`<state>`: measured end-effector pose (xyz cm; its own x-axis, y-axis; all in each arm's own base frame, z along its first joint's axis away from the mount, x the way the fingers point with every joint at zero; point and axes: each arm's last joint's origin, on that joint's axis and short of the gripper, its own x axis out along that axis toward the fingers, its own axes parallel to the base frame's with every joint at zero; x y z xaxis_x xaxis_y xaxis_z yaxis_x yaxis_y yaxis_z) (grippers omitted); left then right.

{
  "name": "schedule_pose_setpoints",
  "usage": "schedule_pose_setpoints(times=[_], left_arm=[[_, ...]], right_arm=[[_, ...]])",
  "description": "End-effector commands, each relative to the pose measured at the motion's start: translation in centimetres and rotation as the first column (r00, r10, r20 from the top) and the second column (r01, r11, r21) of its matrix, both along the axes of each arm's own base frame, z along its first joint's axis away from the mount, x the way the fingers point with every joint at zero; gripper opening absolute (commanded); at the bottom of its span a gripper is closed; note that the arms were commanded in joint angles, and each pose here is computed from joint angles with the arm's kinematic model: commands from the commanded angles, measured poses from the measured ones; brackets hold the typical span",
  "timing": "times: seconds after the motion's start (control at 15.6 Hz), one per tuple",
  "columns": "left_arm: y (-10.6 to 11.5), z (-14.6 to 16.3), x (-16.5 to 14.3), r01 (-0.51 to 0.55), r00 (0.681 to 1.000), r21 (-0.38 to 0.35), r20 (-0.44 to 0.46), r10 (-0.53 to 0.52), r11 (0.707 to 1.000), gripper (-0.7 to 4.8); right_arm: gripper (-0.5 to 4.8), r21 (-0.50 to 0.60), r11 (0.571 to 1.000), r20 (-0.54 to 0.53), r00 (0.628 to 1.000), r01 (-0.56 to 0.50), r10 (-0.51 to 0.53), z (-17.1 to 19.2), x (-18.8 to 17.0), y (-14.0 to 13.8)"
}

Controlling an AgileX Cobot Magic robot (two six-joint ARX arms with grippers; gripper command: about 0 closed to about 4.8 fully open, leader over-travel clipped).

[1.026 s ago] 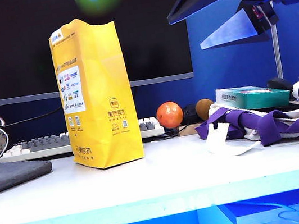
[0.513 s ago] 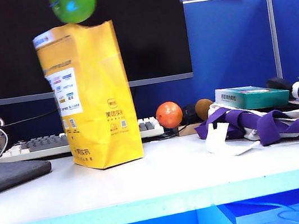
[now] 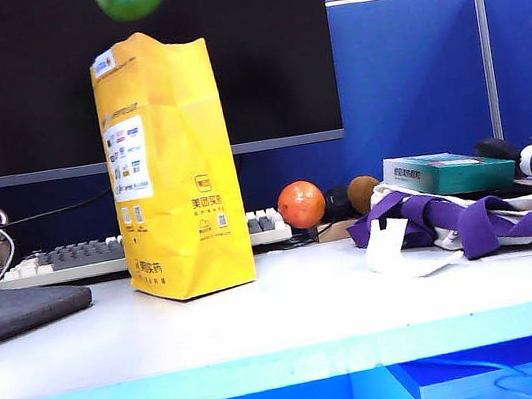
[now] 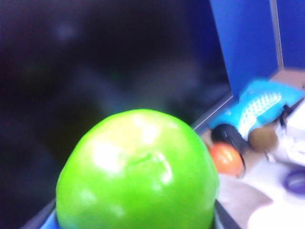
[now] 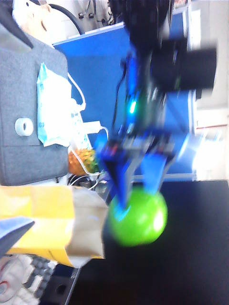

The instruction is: Pick up the green apple and throw it into the yellow paper bag.

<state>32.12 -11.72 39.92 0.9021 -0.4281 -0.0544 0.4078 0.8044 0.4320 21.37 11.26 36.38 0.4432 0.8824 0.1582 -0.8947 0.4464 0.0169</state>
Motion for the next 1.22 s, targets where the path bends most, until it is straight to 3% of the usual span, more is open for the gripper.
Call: schedule_pose_setpoints(times=[0.06,0.19,0.38,0.83,0.9,0.96,1.03,1.22], left_arm=[[-0.6,-0.4,1.3,0.038,0.996,0.027,-0.081,-0.036,0.999,0.98],[-0.7,-0.4,1.8,0.036,0.993,0.072,-0.114,-0.028,0.997,0.98],[-0.5,0.1,1.6,0.003,0.991,0.119,-0.136,0.014,0.993,0.98],[-0.4,0.1,1.5,-0.013,0.985,0.144,-0.171,0.038,0.99,0.99],[-0.4,0.3,1.5,-0.034,0.986,0.144,-0.158,0.057,0.989,1.66],[-0.3,0.4,1.5,-0.049,0.987,0.144,-0.147,0.071,0.988,4.39],[-0.3,0.6,1.5,-0.073,0.985,0.131,-0.145,0.092,0.989,4.79],[-0.2,0.6,1.5,-0.079,0.983,0.128,-0.152,0.098,0.989,4.79]], right_arm=[[4.79,0.001,1.0,0.05,0.999,-0.005,0.005,1.0,0.0,0.1],[4.79,-0.007,1.0,0.085,0.996,0.02,-0.019,1.6,0.0,0.0],[4.79,-0.102,0.985,0.109,0.986,0.14,-0.129,1.9,0.4,0.0],[4.79,-0.135,0.974,0.085,0.982,0.181,-0.17,1.9,0.9,0.1],[4.79,-0.136,0.977,0.085,0.985,0.162,-0.151,1.9,0.9,0.1],[4.79,-0.137,0.978,0.085,0.985,0.158,-0.148,1.9,0.9,0.1],[4.79,-0.139,0.978,0.081,0.986,0.157,-0.147,1.8,0.9,0.1],[4.79,-0.142,0.977,0.077,0.986,0.157,-0.148,1.8,0.9,0.1]])
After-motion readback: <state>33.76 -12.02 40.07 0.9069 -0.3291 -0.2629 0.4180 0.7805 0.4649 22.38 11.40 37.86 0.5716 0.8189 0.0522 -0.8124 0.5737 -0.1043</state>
